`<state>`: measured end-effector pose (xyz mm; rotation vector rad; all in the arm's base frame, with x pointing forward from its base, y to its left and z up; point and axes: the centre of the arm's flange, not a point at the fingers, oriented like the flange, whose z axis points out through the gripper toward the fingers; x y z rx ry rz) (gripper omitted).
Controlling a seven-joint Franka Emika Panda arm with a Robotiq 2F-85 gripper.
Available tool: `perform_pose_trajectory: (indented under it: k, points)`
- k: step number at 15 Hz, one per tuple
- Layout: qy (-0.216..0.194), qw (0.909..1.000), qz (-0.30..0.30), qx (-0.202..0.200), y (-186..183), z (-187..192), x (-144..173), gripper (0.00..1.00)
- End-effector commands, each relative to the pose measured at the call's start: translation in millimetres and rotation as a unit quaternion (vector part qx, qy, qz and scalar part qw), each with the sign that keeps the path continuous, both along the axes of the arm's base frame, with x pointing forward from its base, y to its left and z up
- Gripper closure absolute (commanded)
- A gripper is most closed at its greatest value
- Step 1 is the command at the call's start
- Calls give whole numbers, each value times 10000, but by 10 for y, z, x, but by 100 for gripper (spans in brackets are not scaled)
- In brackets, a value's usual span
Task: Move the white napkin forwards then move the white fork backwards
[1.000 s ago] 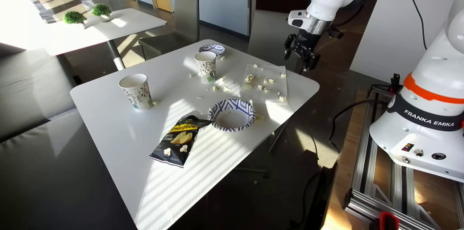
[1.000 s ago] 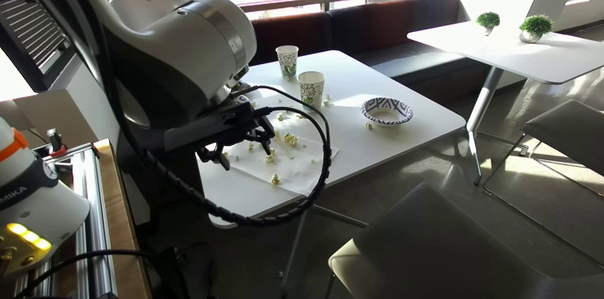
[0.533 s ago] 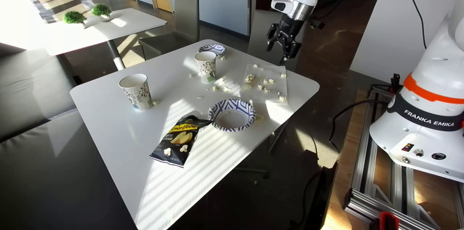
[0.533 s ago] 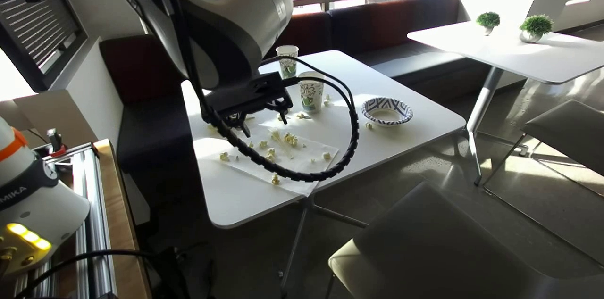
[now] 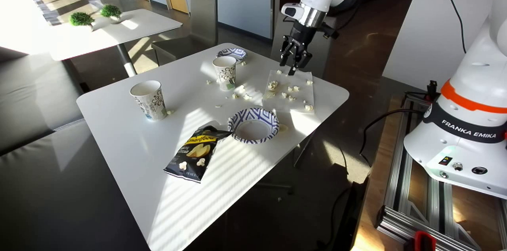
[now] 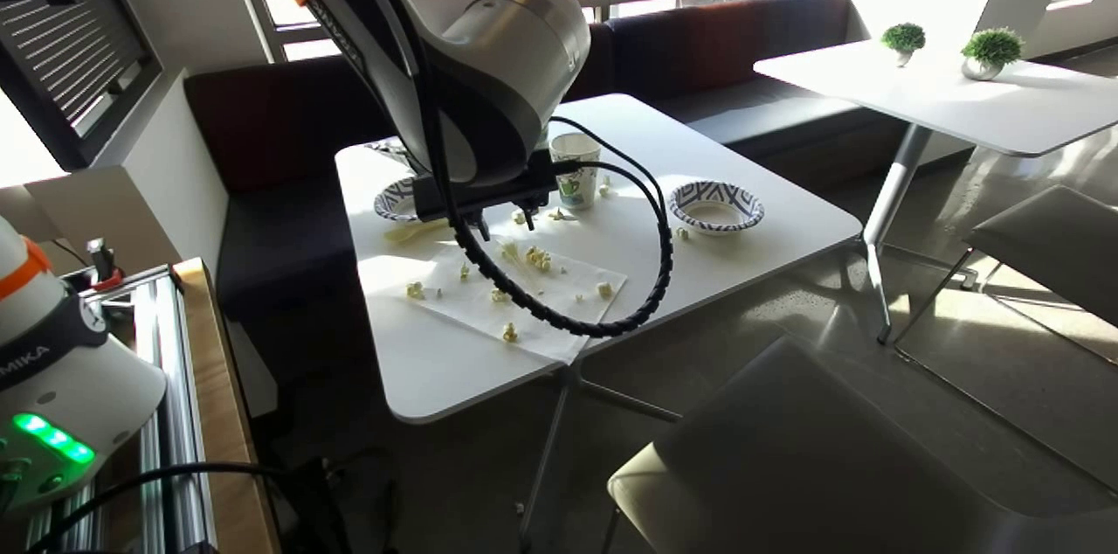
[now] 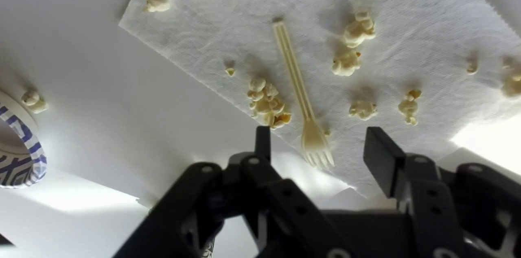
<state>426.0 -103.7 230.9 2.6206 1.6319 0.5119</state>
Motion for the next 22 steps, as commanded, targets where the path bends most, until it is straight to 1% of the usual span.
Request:
perform_pose_trajectory:
  k: [1, 2, 3, 4, 5, 6, 9, 10, 11, 12, 13, 15, 16, 19, 22]
  points:
    - [207, 9993, 55, 317, 14, -259, 138, 47]
    - [244, 9990, 78, 362, 25, -305, 146, 57]
    - [251, 9987, 128, 424, 30, -345, 152, 63]
    - [249, 9985, 168, 457, 24, -385, 165, 73]
    - [263, 9983, 199, 483, 19, -420, 177, 81]
    - [258, 9980, 245, 526, 9, -451, 186, 90]
    - [232, 9965, 382, 706, -7, -521, 205, 83]
    - [221, 9958, 448, 761, -7, -538, 213, 76]
    - [213, 9951, 524, 805, 0, -558, 217, 73]
    - [201, 9945, 595, 841, 4, -577, 220, 74]
    - [170, 9937, 686, 874, 8, -600, 219, 72]
    - [131, 9925, 841, 883, 8, -643, 223, 78]
    - [105, 9916, 919, 909, 4, -665, 223, 78]
    - [52, 9887, 1162, 943, -8, -721, 228, 84]
    - [0, 9870, 1284, 964, -51, -762, 236, 80]
